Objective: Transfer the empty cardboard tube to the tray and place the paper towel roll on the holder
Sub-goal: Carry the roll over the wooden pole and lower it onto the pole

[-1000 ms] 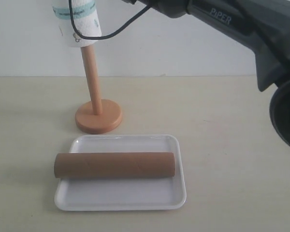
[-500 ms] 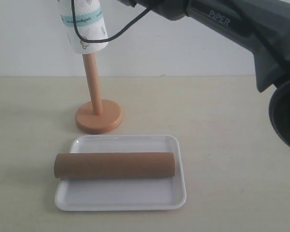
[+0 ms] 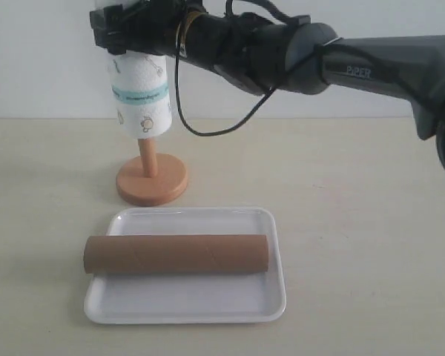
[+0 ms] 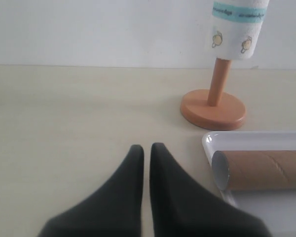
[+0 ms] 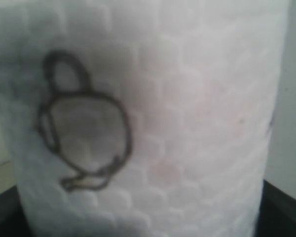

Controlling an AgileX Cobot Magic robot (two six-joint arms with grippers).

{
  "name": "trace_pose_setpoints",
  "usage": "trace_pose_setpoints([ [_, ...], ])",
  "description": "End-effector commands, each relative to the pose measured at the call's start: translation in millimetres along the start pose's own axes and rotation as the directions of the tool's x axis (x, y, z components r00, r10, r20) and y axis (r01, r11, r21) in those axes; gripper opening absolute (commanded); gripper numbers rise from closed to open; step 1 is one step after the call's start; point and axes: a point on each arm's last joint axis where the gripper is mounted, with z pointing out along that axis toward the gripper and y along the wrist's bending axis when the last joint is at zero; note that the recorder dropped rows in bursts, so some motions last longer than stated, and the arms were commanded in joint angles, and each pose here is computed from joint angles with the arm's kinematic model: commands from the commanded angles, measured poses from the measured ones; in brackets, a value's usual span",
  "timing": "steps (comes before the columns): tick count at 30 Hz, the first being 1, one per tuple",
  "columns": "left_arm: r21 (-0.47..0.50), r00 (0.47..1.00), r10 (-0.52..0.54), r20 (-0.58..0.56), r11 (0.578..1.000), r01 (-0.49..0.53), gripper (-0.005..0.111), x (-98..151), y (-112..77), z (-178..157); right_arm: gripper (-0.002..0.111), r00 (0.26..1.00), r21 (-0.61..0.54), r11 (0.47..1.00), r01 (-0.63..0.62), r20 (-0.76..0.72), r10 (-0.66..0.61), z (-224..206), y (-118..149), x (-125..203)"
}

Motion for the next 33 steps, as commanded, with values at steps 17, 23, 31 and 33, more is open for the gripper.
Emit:
trace_pose_setpoints([
  [17, -0.004, 1.000, 0.007, -0.002, 1.000, -0.007, 0.004, 1.2, 0.3, 0.1, 0.090, 0.993, 0.011, 0.998, -0.067, -0.096, 0.068, 10.5, -13.1, 90.5],
  [23, -0.004, 1.000, 0.007, -0.002, 1.000, -0.007, 0.004, 1.2, 0.3, 0.1, 0.105, 0.994, 0.005, 0.998, -0.061, -0.086, 0.061, 10.0, -12.1, 85.9],
  [31, -0.004, 1.000, 0.007, -0.002, 1.000, -0.007, 0.004, 1.2, 0.3, 0.1, 0.105, 0.996, -0.018, 1.000, 0.008, -0.090, -0.010, 4.1, -4.4, 52.7],
  [33, -0.004, 1.000, 0.007, -0.002, 1.000, -0.007, 0.004, 1.2, 0.3, 0.1, 0.105, 0.992, -0.004, 1.000, 0.016, -0.129, -0.016, 1.1, -4.2, 46.5],
])
